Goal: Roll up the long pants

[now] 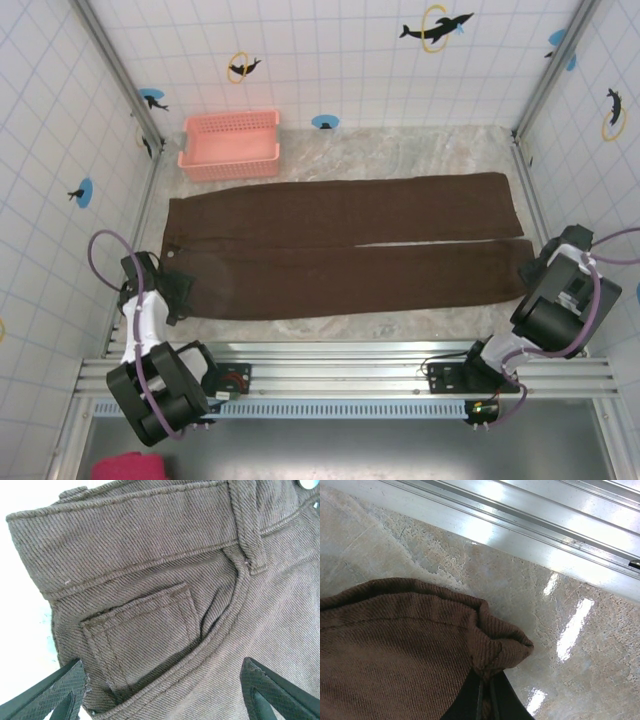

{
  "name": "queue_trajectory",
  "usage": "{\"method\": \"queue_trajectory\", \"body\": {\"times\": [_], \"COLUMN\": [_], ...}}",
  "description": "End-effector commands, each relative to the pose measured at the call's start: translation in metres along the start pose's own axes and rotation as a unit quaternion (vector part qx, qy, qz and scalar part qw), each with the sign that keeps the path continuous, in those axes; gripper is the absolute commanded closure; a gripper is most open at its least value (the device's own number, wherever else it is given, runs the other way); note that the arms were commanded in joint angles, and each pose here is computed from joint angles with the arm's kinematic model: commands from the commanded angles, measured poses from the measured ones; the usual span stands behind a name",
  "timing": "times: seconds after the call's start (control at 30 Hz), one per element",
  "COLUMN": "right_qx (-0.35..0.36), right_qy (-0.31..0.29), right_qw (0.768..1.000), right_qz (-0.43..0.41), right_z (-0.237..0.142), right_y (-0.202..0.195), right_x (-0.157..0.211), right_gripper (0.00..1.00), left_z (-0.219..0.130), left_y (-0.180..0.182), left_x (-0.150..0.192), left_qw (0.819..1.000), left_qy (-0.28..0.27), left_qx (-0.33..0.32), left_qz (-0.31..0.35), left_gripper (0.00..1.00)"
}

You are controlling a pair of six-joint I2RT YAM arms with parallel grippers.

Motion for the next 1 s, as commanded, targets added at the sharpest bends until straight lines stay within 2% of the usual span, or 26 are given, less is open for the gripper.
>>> {"method": "queue_trajectory", "body": {"times": [0.0, 0.3, 0.5, 0.67, 0.87, 0.97], "right_qx": [-0.005, -0.001, 0.004, 0.010, 0.009, 0.006], "right_qy": [0.015, 0.015, 0.016, 0.015, 0.018, 0.019], "right_qw": [1.000, 1.000, 1.000, 1.000, 1.000, 1.000], "right_qz": [-0.002, 0.004, 0.000, -0.004, -0.003, -0.005], "right_z": [-0.003, -0.004, -0.007, -0.010, -0.008, -0.007], "right_y": [0.000, -0.003, -0.003, -0.005, -0.005, -0.004], "right_x": [0.000, -0.004, -0.005, -0.005, -0.004, -0.004], "right_gripper": [1.00, 1.00, 1.00, 1.00, 1.00, 1.00], "left_z": [-0.007, -0.007, 0.007, 0.005, 0.001, 0.001], "left_y": [-0.004, -0.006, 0.000, 0.004, 0.014, 0.021], "left_x": [-0.014, -0.033, -0.030, -0.028, -0.024, -0.020], "left_qw": [0.999, 0.996, 0.997, 0.996, 0.992, 0.991], "left_qy": [-0.033, -0.053, -0.041, -0.040, -0.027, -0.032], "left_qx": [-0.021, -0.055, -0.064, -0.071, -0.115, -0.124], "left_qz": [0.011, 0.040, 0.030, 0.032, 0.034, 0.026], "left_gripper": [0.18, 0.18, 0.18, 0.16, 0.21, 0.28]}}
Point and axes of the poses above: each hand's point on the last joint's axis, 136 mm out from that joint toward the fingers, its own z axis out along the fingers, its own y axis along the line the jaws close on, x = y × z, the point moved 7 cm from there along -z, back along the fingers, and after that the axes turned 11 degrees about -z, right-handed, at the moved point
